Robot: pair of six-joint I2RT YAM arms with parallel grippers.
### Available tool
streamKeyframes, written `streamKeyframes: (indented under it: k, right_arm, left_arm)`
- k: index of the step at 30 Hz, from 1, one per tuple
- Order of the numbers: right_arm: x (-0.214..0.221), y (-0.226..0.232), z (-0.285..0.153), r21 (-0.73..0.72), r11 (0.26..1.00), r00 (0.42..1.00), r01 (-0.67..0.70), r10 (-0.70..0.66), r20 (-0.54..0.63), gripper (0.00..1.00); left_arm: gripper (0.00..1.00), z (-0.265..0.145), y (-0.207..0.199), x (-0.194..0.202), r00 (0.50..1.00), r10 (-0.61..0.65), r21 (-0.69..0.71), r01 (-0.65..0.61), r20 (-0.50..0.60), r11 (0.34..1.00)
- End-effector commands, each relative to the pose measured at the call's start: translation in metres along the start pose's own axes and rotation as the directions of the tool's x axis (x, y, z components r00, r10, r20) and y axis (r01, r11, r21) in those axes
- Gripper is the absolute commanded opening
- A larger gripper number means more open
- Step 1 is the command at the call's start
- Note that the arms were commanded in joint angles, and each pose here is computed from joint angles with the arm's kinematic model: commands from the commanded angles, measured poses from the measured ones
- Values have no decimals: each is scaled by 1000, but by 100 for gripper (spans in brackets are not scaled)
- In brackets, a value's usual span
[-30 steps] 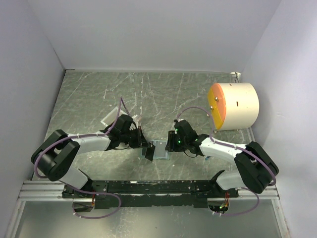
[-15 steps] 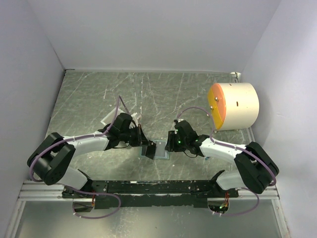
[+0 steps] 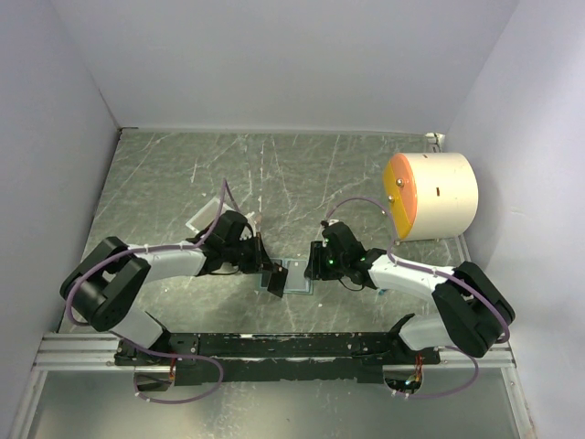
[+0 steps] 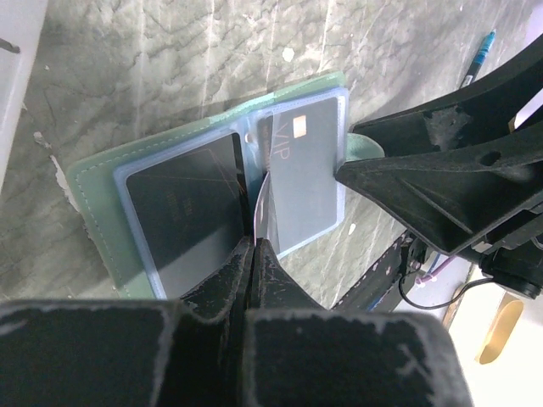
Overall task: Put the credit cards into the card holder
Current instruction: Insert the credit card into the card holder.
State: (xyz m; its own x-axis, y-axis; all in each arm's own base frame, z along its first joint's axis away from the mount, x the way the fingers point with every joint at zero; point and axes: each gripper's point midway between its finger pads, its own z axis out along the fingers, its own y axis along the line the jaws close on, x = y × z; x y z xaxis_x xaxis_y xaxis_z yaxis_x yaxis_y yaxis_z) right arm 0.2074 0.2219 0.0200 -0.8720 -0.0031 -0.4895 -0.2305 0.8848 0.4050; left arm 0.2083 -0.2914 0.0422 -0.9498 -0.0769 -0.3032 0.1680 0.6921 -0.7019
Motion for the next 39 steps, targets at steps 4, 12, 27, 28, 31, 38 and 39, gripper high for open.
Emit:
streamKeyframes:
  k: [4, 12, 27, 28, 31, 38, 39]
  right_arm:
    - [-3, 5, 1, -16, 1000, 1000, -3, 4, 11, 42]
    - [1, 2, 1, -13, 1000, 1000, -5, 5, 3, 41]
    - [2, 4, 1, -27, 1000, 1000, -11, 11, 7, 41]
    - [3, 3, 1, -25, 1000, 1000, -13, 13, 5, 41]
    - [4, 2, 1, -24, 1000, 1000, -12, 12, 4, 41]
    - [3, 3, 1, -26, 999, 1000, -20, 20, 9, 41]
    - [2, 3, 1, -27, 999, 1000, -18, 18, 11, 41]
  left_arm:
    - [7, 7, 3, -8, 1000, -6, -22, 7, 29, 1000]
    - [7, 11, -2, -10, 997, -39, 9, 39, 62, 999]
    - [7, 20, 6, -16, 992, -49, -33, 53, 113, 998]
    - [7, 21, 7, -16, 992, -48, -37, 53, 114, 998]
    - [7, 22, 8, -16, 992, -45, -47, 51, 119, 998]
    - [7, 25, 6, -14, 990, -43, -51, 50, 131, 997]
    - [7, 26, 6, -13, 991, -43, -52, 50, 131, 997]
